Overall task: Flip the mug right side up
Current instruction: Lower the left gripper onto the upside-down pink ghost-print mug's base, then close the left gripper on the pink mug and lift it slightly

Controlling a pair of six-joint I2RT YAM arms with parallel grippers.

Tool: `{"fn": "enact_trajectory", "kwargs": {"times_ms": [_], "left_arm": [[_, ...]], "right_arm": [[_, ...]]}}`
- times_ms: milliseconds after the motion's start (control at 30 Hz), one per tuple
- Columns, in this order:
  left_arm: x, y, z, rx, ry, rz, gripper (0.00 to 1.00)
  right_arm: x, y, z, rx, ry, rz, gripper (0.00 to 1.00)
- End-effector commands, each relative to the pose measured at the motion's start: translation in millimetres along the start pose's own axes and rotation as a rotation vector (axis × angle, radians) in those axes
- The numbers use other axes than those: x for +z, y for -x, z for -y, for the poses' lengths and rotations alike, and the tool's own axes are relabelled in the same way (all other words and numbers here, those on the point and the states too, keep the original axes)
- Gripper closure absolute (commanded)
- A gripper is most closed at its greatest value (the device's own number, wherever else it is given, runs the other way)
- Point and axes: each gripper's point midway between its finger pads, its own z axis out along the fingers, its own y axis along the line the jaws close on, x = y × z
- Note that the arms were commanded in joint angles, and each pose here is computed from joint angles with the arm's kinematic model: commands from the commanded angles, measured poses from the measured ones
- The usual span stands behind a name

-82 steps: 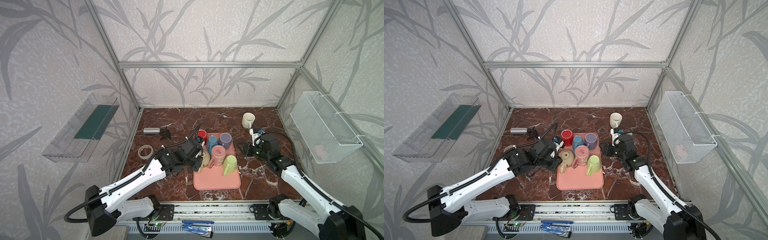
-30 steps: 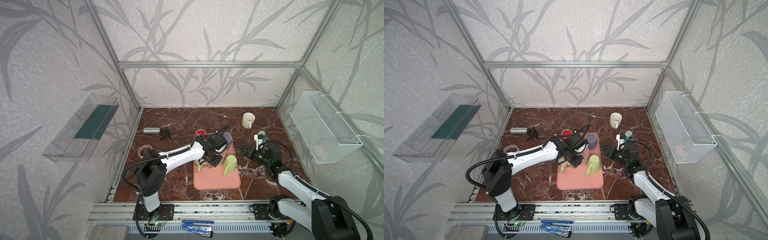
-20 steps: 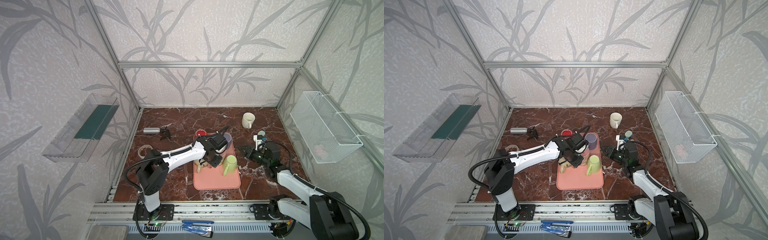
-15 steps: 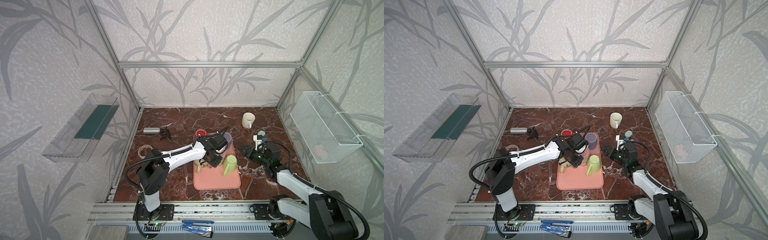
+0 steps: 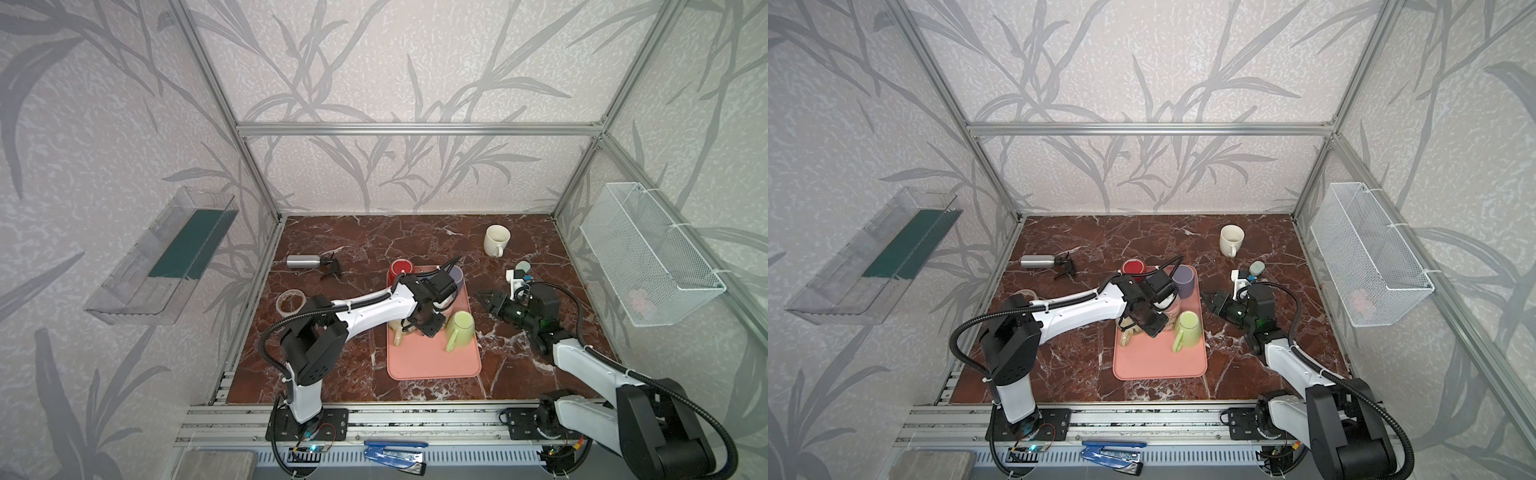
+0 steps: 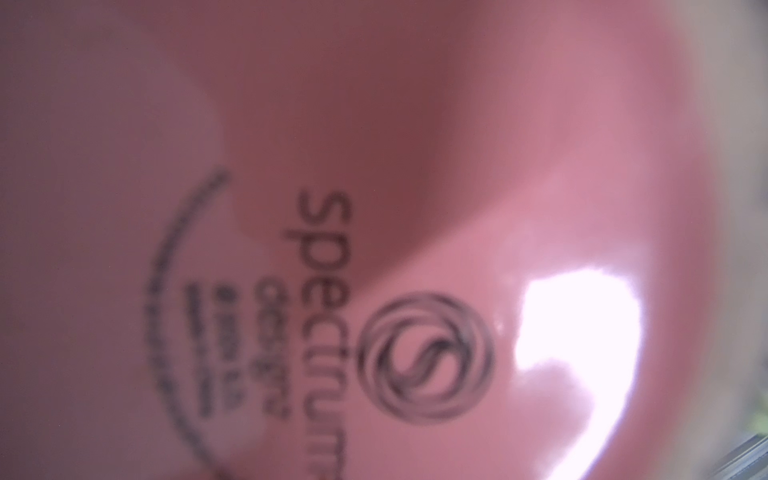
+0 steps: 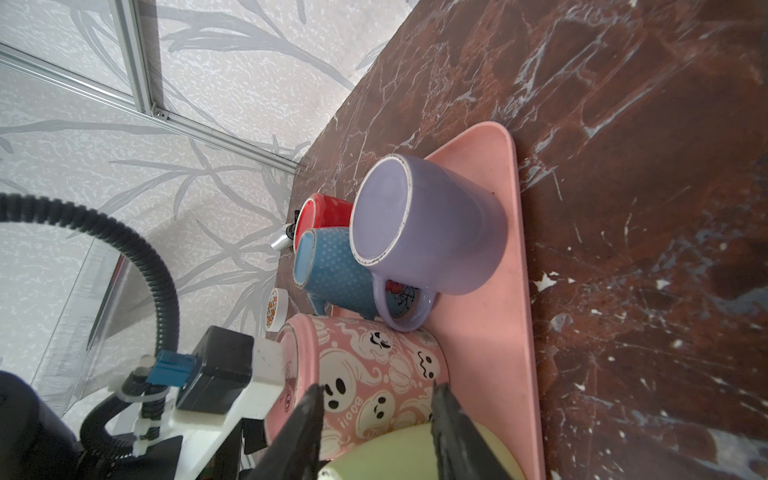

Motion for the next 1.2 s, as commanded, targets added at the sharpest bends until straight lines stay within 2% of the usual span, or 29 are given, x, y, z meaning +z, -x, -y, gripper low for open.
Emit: {"fn": "enact_trajectory", "kwargs": {"times_ms": [0, 900, 1167], "left_arm": [[-6.6, 12.4, 6.4, 0.019, -0.009, 0.033, 0.61], [-21.6, 24.0, -1.3, 0.016, 0.063, 0.134, 0.83], [-24.1, 24.4, -1.7, 0.013, 0.07, 0.144, 0.96]], "right_arm": [[-1.3, 0.4, -3.3, -0.008, 0.021, 0.005, 0.57], [-1.9, -0.9, -2.8, -0.009, 0.023, 0.005, 0.57], [-2.2, -1.0, -3.5, -0.012, 0.026, 0.004, 0.57]]}}
